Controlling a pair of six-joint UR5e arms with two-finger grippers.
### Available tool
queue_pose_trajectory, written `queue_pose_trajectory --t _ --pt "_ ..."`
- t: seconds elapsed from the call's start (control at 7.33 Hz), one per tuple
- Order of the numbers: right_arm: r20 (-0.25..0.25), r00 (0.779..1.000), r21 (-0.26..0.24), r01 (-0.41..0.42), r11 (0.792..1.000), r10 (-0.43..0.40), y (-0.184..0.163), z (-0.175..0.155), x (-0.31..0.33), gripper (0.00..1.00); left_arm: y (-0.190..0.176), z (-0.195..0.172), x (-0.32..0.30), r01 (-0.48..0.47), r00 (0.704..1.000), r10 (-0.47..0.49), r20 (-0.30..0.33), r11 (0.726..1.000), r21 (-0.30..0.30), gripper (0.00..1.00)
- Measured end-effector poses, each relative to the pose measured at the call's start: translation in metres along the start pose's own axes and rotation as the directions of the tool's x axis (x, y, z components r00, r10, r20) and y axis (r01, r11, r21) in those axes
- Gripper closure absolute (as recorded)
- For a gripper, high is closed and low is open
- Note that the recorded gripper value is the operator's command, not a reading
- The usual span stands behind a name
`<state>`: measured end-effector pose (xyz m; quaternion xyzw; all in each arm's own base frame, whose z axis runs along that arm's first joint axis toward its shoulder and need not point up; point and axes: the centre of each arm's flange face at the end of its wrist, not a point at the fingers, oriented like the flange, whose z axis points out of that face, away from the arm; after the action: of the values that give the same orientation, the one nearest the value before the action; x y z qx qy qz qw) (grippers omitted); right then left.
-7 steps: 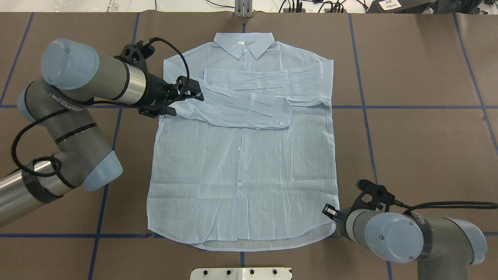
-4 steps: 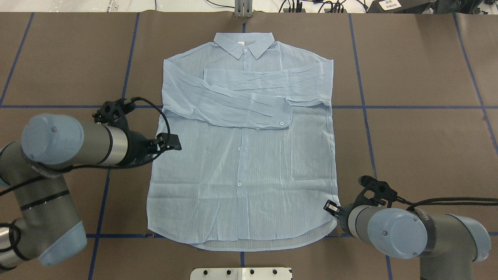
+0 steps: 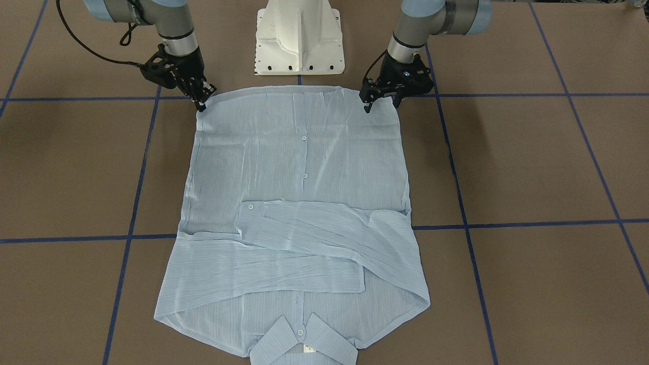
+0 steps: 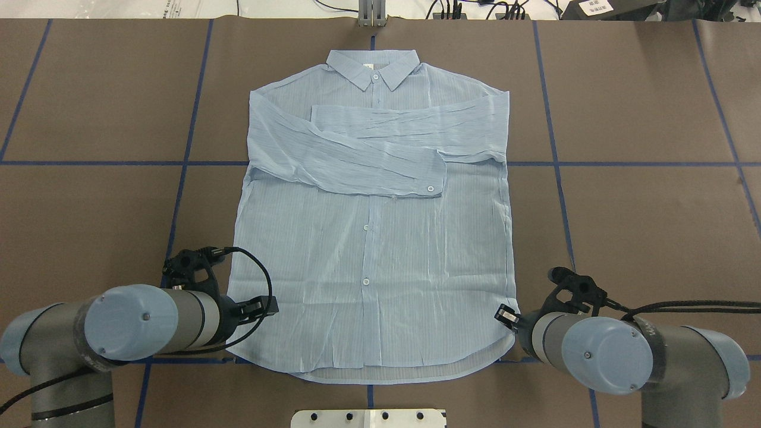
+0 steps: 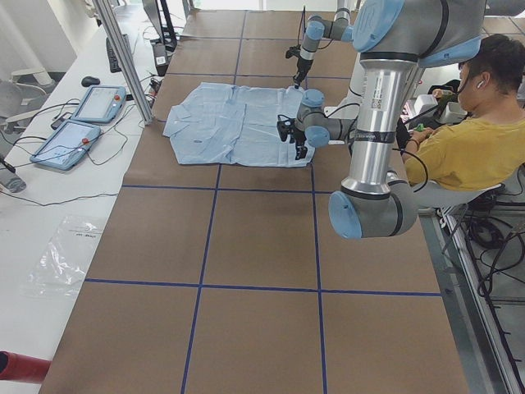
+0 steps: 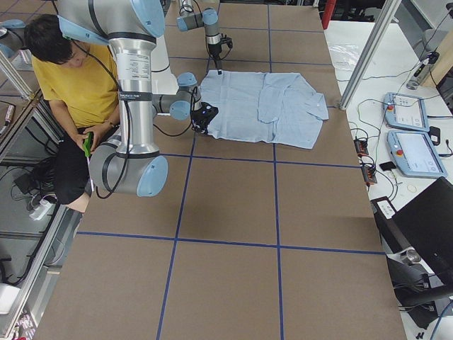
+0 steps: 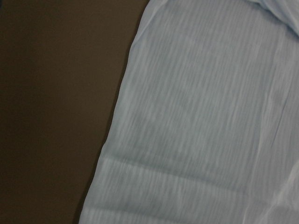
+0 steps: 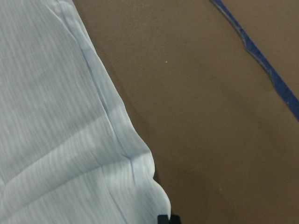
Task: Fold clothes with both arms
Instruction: 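Move both grippers to the hem corners nearest the robot and grasp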
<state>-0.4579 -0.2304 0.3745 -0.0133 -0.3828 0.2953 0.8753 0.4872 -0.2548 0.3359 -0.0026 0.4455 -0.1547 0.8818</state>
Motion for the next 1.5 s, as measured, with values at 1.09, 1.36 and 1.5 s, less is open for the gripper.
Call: queue_pose_trajectory --t 1.09,1.36,1.5 --pt "0.011 1.0 -0.005 0.0 1.0 0.0 0.003 -0.003 -0.005 1.0 0.027 0.009 -0.018 0.004 0.998 -0.004 0.057 1.0 -0.005 1.0" --pt "0.012 1.0 -0.007 0.001 1.0 0.0 0.003 -0.003 -0.005 1.0 0.027 0.005 -0.017 0.006 0.998 -0.005 0.056 1.0 -0.006 1.0" --pt "0.013 1.0 -0.007 0.0 1.0 0.0 0.003 -0.004 -0.005 1.0 0.027 0.0 -0.015 0.007 0.999 -0.006 0.05 1.0 -0.009 1.0"
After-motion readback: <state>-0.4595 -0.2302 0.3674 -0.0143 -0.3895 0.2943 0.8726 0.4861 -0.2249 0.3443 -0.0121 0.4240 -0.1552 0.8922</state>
